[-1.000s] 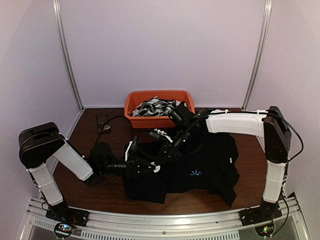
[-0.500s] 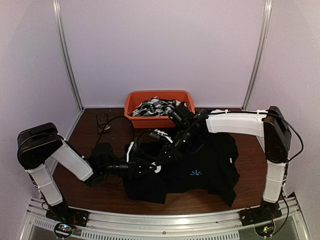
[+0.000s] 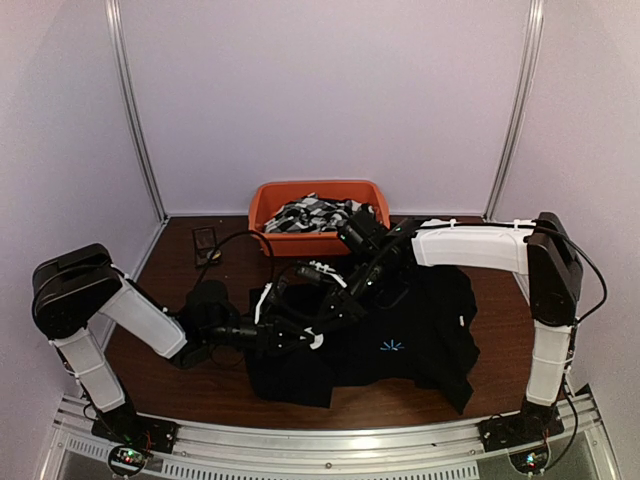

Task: Pin the brooch onto the clothing
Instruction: Pin the brooch to the flattened clothing.

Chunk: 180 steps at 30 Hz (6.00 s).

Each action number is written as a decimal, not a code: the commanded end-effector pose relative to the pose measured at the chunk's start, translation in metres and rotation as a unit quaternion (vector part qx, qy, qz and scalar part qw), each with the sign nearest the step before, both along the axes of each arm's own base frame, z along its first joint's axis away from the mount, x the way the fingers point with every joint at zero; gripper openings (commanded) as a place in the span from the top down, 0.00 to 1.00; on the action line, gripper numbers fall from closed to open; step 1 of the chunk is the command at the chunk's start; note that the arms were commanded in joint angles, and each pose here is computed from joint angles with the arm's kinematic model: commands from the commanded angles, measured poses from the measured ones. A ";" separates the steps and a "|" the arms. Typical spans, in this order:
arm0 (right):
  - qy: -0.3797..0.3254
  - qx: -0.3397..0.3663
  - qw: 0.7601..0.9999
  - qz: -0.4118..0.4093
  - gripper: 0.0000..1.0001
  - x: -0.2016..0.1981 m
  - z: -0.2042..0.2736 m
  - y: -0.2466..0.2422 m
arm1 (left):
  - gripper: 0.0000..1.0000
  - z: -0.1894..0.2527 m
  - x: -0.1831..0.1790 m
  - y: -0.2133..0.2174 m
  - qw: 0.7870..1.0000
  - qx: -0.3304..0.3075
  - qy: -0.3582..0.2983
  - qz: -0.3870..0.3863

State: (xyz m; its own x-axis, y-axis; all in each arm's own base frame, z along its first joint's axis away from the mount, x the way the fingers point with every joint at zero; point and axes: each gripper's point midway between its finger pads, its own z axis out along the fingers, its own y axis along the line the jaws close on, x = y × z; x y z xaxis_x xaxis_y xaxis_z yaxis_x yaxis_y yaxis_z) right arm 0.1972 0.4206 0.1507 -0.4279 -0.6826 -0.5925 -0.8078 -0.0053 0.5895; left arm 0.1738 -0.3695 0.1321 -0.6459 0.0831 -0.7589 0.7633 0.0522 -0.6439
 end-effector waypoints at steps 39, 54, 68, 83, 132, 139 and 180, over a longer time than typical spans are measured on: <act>-0.013 0.022 1.000 0.012 1.00 -0.002 0.013 0.005 | 0.92 0.022 0.001 0.001 0.998 -0.055 -0.012 0.009; -0.014 0.017 1.000 0.013 1.00 -0.004 0.010 0.006 | 0.85 0.022 0.007 0.002 0.998 -0.062 0.001 0.028; -0.017 0.014 1.000 0.015 1.00 -0.005 0.011 0.004 | 0.67 0.037 -0.003 0.008 0.997 -0.076 -0.021 -0.001; -0.008 0.016 0.999 0.030 1.00 -0.010 0.012 0.003 | 0.58 0.009 -0.009 0.010 0.990 0.082 -0.097 -0.055; -0.006 0.012 0.999 0.032 1.00 -0.013 0.010 0.004 | 0.75 0.008 -0.010 -0.006 0.991 0.051 -0.100 -0.067; -0.008 0.012 0.999 0.031 1.00 -0.013 0.011 0.004 | 0.80 0.009 -0.011 -0.006 0.993 0.042 -0.093 -0.067; -0.008 0.009 0.999 0.030 1.00 -0.012 0.009 0.004 | 0.88 0.018 -0.006 -0.004 0.997 -0.018 -0.066 -0.038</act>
State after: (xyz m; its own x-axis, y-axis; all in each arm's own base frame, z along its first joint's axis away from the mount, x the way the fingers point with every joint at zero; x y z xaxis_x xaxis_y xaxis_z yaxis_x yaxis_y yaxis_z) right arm 0.1846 0.4204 0.1547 -0.3928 -0.6999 -0.5966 -0.8050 -0.0520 0.5910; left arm 0.1610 -0.3723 0.1362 -0.5457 0.1853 -0.8173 0.8302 -0.0136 -0.5574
